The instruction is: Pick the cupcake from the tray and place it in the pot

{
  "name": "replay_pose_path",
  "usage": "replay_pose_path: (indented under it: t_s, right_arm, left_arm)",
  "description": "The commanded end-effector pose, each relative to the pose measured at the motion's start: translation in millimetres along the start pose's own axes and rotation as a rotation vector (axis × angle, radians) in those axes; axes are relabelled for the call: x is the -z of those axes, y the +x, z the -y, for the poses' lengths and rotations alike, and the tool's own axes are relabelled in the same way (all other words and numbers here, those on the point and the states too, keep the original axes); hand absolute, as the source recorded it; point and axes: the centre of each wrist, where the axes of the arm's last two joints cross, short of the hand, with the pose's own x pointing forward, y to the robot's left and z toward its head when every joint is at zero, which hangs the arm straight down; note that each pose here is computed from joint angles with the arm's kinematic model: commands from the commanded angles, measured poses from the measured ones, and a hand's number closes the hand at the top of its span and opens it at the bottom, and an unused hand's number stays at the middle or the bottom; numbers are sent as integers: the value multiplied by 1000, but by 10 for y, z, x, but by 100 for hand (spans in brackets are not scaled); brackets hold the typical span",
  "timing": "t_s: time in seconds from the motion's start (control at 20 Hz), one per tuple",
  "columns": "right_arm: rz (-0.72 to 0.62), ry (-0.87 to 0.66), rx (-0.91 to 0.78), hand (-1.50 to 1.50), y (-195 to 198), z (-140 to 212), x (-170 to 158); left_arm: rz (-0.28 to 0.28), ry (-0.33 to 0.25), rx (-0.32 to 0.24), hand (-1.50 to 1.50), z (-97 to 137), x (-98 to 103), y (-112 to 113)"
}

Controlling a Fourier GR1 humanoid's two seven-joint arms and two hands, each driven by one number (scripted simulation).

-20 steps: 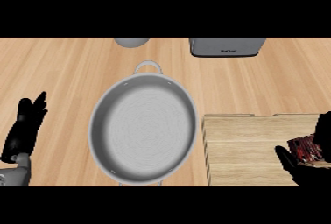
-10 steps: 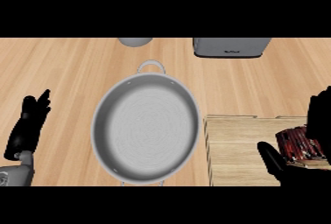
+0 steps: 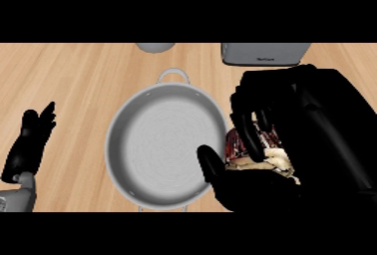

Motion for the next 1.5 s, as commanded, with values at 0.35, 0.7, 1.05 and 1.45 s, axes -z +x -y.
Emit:
replay_pose_path:
  t_s: [0.35, 0.7, 1.05, 1.45]
  right_arm:
    - [-70, 255, 29, 150, 239, -1063, 335]
    - [-155, 308, 192, -150, 78, -1431, 528]
    - [-172, 75, 552, -150, -82, -1371, 509]
    - [-239, -191, 690, -150, -716, -1047, 521]
  left_arm:
    - [7, 8, -10, 0, 188, 21, -137]
    - [3, -1, -5, 0, -24, -30, -148]
    - [4, -2, -9, 0, 75, -22, -15]
    - [-16, 22, -1, 0, 9, 9, -74]
